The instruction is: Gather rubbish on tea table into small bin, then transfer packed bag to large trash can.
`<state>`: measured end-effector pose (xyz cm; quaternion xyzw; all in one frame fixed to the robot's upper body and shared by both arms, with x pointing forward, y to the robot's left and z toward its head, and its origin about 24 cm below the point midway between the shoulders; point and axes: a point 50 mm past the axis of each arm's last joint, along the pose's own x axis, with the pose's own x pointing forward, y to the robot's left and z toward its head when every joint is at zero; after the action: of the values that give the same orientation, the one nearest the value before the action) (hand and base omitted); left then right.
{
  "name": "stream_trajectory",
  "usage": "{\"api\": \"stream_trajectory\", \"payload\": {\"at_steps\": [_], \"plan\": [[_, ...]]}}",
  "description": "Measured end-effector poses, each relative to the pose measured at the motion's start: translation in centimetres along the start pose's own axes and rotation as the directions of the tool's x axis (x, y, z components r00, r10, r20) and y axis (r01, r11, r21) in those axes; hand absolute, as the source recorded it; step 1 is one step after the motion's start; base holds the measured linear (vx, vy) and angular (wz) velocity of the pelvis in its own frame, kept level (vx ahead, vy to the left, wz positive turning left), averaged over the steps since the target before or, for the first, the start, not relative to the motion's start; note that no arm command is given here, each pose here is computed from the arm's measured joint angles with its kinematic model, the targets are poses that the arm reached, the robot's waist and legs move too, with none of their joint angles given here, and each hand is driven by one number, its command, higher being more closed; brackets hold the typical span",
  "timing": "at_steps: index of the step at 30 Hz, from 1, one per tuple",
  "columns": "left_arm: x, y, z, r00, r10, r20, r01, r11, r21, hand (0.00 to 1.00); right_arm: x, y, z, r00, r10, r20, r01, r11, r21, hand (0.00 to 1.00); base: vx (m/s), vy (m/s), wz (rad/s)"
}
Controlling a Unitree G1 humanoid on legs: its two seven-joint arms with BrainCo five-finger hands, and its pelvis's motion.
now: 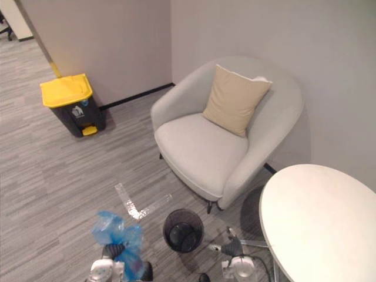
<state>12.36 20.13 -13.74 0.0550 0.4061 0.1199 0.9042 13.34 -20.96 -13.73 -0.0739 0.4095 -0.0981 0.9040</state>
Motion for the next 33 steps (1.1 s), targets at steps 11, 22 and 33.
{"api": "stream_trajectory", "payload": {"at_steps": [11, 22, 33], "plan": [[0.4, -1.1, 1.4, 0.999, 0.02, 0.025, -0.016, 0.989, -0.147, 1.0, 0.3, 2.3, 1.7, 1.0, -0.009, 0.012, 0.008, 0.992, 0.126, 0.0, -0.07, -0.005, -0.12], [-0.2, -4.6, 2.7, 0.995, -0.061, 0.078, 0.075, 0.98, -0.186, 1.0, 0.3, 1.5, 3.3, 0.994, -0.07, 0.083, 0.057, 0.988, 0.141, 0.0, -0.19, -0.184, 0.47], [0.5, -5.3, 3.1, 0.993, -0.1, 0.06, 0.106, 0.987, -0.124, 1.0, 0.3, 1.7, 1.2, 0.995, -0.096, -0.024, 0.099, 0.978, 0.182, 0.0, -0.12, 0.053, 0.76]]}}
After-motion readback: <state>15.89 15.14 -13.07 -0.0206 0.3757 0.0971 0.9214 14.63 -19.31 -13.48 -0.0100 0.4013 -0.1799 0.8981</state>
